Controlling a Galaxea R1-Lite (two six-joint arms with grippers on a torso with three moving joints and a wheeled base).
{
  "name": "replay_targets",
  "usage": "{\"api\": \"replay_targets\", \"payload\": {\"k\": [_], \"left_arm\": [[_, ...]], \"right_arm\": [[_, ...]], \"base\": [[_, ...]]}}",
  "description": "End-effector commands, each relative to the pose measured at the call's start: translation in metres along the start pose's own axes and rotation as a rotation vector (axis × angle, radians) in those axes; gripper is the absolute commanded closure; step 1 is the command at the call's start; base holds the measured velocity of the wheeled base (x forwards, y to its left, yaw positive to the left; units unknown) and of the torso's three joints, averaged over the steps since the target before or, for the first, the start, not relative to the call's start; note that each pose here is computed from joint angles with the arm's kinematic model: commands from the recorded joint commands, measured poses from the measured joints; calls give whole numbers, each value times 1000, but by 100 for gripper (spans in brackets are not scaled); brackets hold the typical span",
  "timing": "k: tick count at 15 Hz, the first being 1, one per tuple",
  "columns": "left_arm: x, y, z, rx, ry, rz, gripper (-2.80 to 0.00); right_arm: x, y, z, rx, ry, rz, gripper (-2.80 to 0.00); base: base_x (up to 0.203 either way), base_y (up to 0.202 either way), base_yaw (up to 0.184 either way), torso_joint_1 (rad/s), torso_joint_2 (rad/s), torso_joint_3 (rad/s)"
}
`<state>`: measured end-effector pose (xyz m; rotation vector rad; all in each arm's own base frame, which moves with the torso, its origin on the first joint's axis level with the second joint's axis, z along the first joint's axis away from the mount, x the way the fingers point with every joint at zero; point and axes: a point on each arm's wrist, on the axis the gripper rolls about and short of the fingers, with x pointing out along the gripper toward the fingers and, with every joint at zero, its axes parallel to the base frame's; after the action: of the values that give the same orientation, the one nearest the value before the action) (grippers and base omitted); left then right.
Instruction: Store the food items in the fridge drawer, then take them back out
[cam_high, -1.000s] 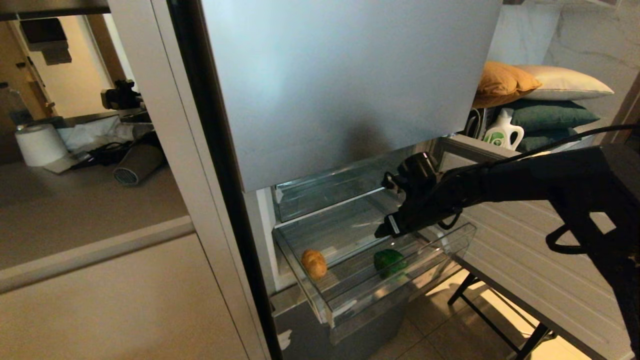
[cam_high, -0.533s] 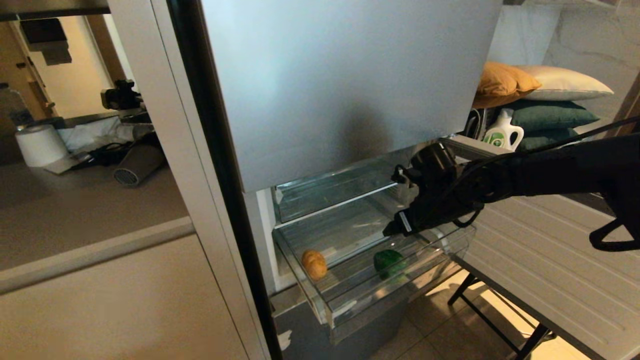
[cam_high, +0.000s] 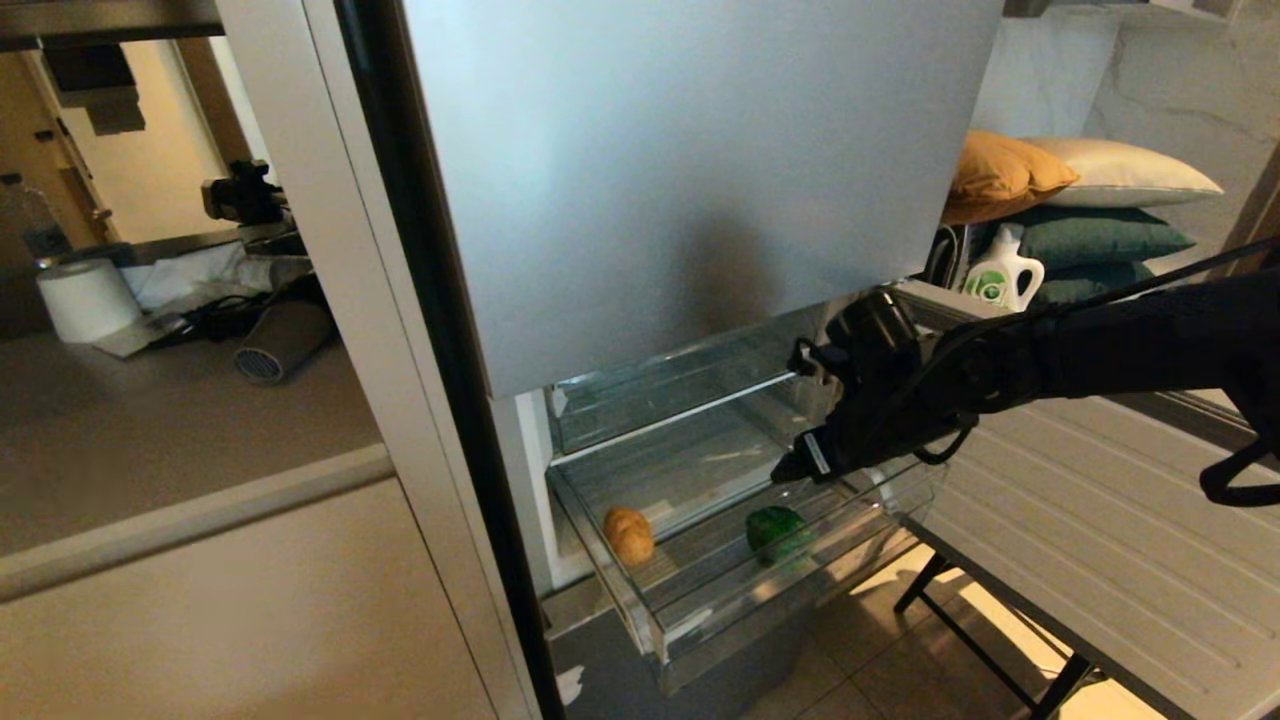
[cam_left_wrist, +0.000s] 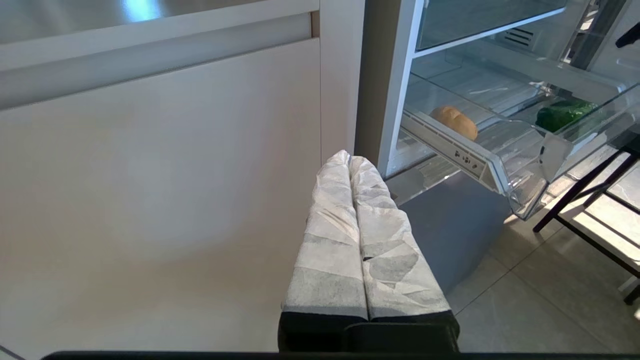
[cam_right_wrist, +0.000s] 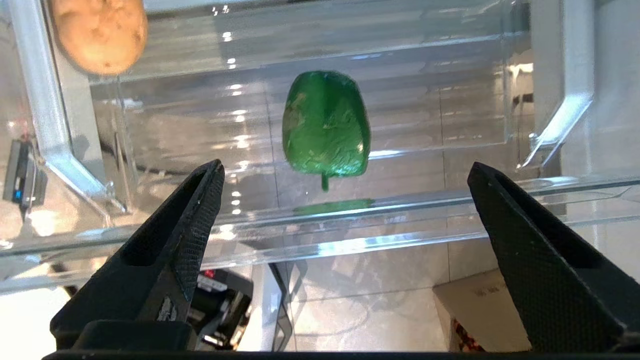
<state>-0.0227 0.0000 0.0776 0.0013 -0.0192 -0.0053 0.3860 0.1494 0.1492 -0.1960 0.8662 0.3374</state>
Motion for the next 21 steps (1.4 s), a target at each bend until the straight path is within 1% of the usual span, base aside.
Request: {"api": "replay_targets", "payload": {"k": [1,7,13,21], "left_arm": [[1,0,-3,0,10,1,0],[1,0,-3,0,10,1,0],[1,0,-3,0,10,1,0],[1,0,-3,-1,10,1,0]], "right_arm": [[2,1,-3,-3,13,1,-280],[8,1,-8,-7,36,2,-280],[48,2,-16,-7,99,2,-280],[75,3,-22,-8,139,5,-280]], "base": [[0,0,0,90,-173,-90],[0,0,0,69,-138,-73],[0,0,0,65,-125,-70],[0,0,0,62,-123,-64]]}}
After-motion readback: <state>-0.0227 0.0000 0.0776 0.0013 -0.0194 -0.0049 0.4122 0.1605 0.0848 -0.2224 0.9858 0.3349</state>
